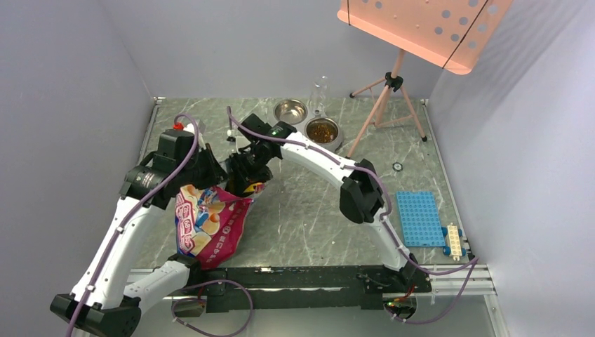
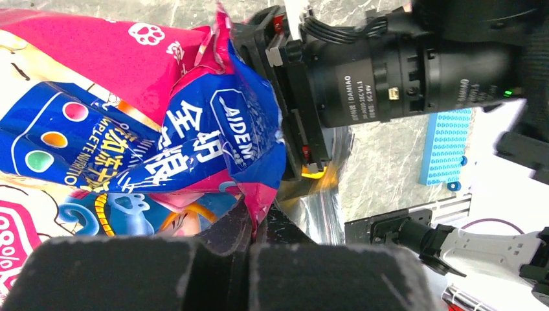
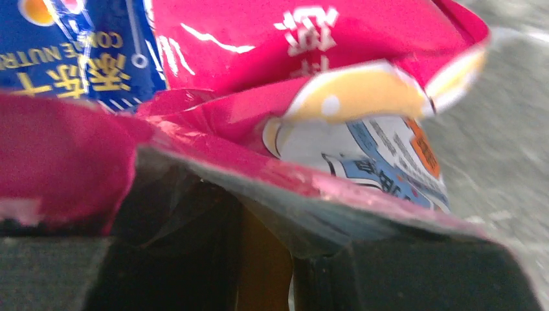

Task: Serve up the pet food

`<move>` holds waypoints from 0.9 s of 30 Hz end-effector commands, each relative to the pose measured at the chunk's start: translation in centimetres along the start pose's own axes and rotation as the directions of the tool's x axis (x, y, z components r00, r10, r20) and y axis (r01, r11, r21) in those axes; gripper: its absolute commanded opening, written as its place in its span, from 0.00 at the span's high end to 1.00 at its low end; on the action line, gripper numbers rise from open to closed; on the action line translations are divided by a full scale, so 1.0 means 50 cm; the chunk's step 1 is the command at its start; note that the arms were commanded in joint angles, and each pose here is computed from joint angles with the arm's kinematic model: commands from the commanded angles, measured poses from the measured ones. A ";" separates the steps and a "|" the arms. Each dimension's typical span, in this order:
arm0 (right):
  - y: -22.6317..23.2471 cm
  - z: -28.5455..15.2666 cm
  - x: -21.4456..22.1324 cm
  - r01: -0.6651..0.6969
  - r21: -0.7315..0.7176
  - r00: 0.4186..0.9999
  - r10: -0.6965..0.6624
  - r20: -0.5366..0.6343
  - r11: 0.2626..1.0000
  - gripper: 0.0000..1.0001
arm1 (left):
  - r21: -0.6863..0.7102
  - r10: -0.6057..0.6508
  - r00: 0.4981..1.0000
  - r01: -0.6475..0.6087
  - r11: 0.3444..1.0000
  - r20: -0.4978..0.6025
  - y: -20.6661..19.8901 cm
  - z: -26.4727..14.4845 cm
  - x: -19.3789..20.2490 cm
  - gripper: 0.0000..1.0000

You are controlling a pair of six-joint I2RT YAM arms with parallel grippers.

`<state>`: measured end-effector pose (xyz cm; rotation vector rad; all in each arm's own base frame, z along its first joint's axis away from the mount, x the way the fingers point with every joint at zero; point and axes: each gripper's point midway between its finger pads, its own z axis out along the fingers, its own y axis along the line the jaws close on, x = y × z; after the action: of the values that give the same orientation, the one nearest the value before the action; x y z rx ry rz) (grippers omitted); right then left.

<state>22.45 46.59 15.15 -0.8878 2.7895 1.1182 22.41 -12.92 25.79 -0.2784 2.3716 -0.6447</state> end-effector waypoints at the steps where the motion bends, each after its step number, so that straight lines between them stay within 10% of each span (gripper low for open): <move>1: 0.218 -0.044 -0.003 0.217 -0.484 0.976 -0.192 0.100 0.848 1.00 | 0.180 -0.010 0.999 0.002 0.984 0.040 -0.076 -0.039 -0.013 1.00; 7: 0.239 -0.165 -0.003 0.241 -0.638 0.968 -0.136 0.210 0.731 1.00 | 0.094 0.009 0.990 -0.022 0.995 0.139 -0.028 -0.070 -0.016 1.00; 27: 0.157 -0.302 0.030 0.166 -0.638 0.946 0.063 0.319 0.752 1.00 | 0.024 0.083 0.902 -0.103 0.994 0.424 0.002 -0.175 -0.082 1.00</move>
<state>19.95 40.90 26.05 -0.6114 2.3461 2.0442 20.22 -7.54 29.25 -0.3040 2.1073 -0.4348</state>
